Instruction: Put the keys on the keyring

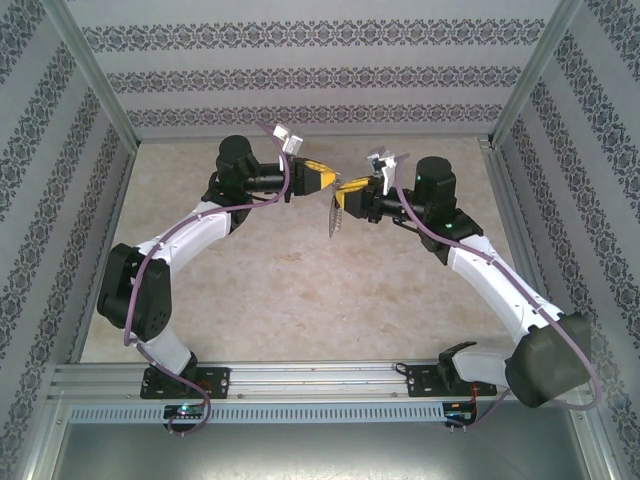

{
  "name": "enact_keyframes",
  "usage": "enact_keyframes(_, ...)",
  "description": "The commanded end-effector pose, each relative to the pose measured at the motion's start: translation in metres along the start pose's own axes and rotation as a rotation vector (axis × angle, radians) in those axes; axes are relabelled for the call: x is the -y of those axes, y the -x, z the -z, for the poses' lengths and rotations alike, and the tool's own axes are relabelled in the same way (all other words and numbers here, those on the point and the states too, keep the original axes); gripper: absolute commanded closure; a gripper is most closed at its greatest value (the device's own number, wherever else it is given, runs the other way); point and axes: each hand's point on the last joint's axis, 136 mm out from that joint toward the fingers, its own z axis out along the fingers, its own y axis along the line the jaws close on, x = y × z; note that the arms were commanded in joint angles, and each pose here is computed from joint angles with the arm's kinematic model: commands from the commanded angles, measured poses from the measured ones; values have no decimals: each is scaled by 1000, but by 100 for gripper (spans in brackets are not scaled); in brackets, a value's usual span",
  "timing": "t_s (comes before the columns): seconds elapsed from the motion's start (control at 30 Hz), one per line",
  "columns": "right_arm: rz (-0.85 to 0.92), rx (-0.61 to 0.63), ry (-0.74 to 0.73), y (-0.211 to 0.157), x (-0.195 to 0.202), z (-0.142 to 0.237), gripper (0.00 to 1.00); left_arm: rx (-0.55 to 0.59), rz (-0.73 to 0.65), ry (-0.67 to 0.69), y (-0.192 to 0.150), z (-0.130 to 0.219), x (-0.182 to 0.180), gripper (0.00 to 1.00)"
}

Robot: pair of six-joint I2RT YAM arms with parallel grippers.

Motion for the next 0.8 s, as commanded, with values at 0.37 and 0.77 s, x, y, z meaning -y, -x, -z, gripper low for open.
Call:
enact_keyframes(0.37,23,-7,26,-6,-10,-3,100,61,-109,-12,23,4,26,100)
enact_keyframes(0.77,22,-32,-122,-7,1,-24,100,81,-117,1,23,6,29,100)
